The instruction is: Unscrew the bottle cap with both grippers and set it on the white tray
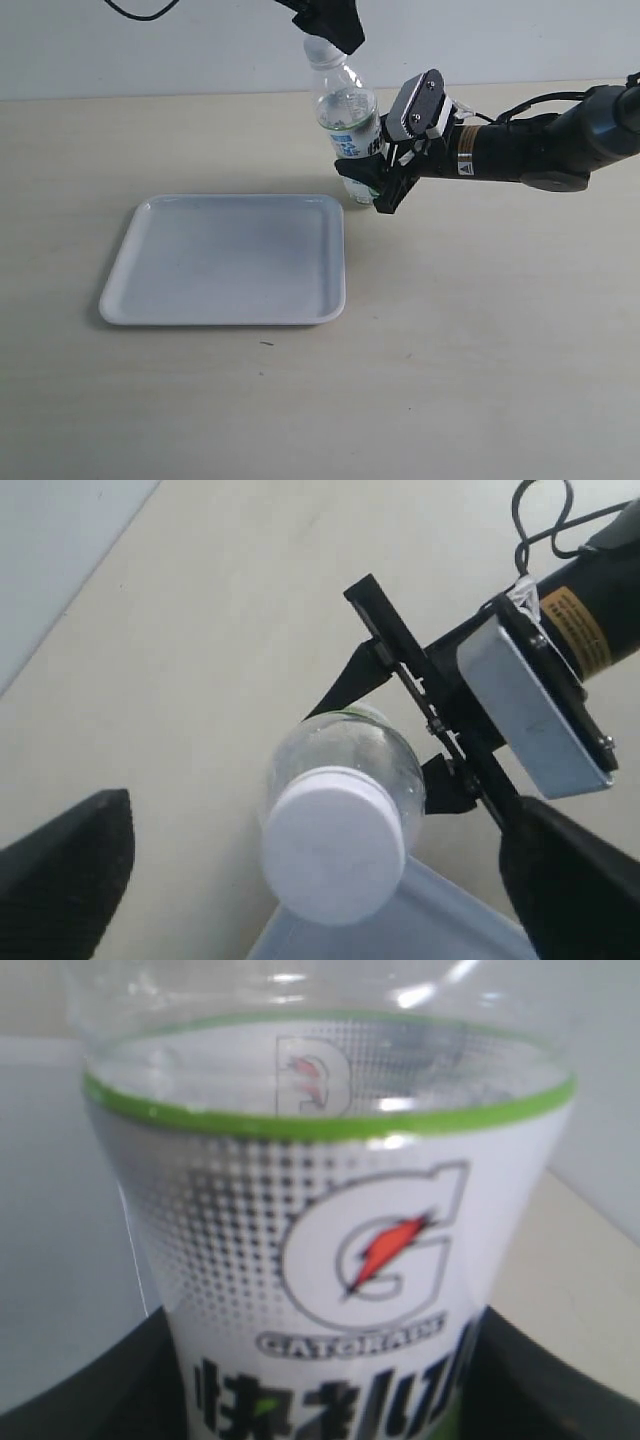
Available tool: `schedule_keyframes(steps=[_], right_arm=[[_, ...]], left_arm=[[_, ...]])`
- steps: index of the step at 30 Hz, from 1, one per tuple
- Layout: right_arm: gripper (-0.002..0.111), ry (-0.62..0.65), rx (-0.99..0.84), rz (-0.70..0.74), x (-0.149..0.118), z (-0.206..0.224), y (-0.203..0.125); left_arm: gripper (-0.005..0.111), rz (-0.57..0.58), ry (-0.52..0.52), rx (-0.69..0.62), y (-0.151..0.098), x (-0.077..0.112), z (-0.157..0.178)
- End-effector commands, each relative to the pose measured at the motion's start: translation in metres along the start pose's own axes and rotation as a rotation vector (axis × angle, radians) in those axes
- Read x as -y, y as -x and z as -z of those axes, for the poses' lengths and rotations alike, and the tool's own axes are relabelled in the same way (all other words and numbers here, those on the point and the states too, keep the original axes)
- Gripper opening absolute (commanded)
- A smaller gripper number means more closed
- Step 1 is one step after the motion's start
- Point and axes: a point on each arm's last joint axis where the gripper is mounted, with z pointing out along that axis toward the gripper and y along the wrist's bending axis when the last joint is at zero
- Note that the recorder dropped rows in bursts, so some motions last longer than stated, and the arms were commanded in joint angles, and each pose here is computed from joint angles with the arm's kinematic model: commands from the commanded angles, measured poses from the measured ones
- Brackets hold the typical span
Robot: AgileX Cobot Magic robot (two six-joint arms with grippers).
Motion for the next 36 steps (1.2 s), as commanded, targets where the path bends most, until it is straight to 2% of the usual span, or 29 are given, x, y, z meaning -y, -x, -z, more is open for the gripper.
schedule_keyframes(steps=[1,10,12,17,20,27,36], right_arm=[[0.0,0.024,-0.016,-0.003,-0.004,-0.001,-0.006],[0.0,0.024,-0.016,-0.003,-0.004,-0.001,-0.006],[0.0,0.024,-0.016,-0.003,-0.004,-0.001,-0.006],[0.0,0.024,-0.016,-0.003,-0.004,-0.001,-0.006],[0.0,0.023,-0.019,-0.003,-0.004,-0.001,-0.006],[0.0,0.023,-0.019,-0.003,-0.004,-0.001,-0.006],[0.0,0.021,-0.018,-0.004,-0.004,-0.001,-0.006]], left_arm=[[0.094,0.014,-0.019,0.02,-0.001,-0.002,0.002],[0.092,0.004,-0.032,-0.01,-0.007,-0.002,-0.006],[0.087,0.004,-0.031,-0.013,-0.008,-0.003,-0.007],[0.065,0.006,-0.034,-0.02,-0.009,-0.003,-0.011],[0.058,0.013,-0.037,-0.025,-0.011,-0.004,-0.014],[0.057,0.017,-0.043,-0.04,-0.014,-0.006,-0.022],[0.046,0.02,-0.042,-0.038,-0.013,-0.005,-0.021]])
